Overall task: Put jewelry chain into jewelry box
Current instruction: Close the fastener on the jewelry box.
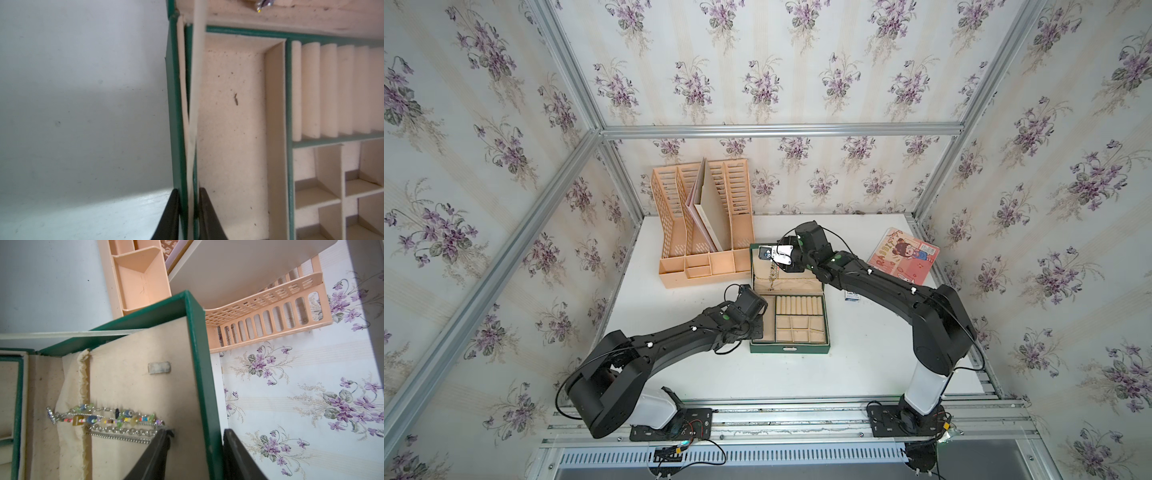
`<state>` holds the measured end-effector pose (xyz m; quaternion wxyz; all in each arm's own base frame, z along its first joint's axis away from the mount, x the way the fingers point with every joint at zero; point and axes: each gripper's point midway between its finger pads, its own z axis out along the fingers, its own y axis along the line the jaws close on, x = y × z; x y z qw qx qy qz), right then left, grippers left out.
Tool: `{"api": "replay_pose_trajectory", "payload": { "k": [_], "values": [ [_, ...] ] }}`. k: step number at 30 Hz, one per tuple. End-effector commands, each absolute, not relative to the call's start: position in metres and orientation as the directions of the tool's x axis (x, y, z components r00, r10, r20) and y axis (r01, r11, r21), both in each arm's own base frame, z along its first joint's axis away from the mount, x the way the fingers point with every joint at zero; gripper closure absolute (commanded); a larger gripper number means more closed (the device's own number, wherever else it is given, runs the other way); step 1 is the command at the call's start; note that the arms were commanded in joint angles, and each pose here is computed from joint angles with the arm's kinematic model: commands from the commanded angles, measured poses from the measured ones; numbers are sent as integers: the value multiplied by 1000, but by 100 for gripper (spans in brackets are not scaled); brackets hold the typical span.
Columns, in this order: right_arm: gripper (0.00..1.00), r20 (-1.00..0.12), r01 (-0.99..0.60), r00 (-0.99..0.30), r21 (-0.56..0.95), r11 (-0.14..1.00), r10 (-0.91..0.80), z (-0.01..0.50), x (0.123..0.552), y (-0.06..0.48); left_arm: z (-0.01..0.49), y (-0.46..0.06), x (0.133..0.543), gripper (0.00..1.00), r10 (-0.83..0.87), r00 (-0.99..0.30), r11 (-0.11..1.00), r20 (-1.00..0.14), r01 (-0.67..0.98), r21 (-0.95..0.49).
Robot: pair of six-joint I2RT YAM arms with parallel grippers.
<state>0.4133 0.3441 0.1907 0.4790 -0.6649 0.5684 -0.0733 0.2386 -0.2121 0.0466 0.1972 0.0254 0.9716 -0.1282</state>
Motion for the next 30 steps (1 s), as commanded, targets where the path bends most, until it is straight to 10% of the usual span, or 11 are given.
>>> {"api": "replay_pose_trajectory", "payload": {
  "k": [1, 30],
  "values": [
    [54, -453, -714, 331, -694, 95, -828, 177, 408, 347, 30, -193, 222, 100, 64, -943, 981, -326, 120, -153],
    [60, -468, -691, 327, -711, 131, -821, 182, 399, 347, 40, -190, 221, 100, 45, -937, 980, -347, 108, -165]
  ]
}}
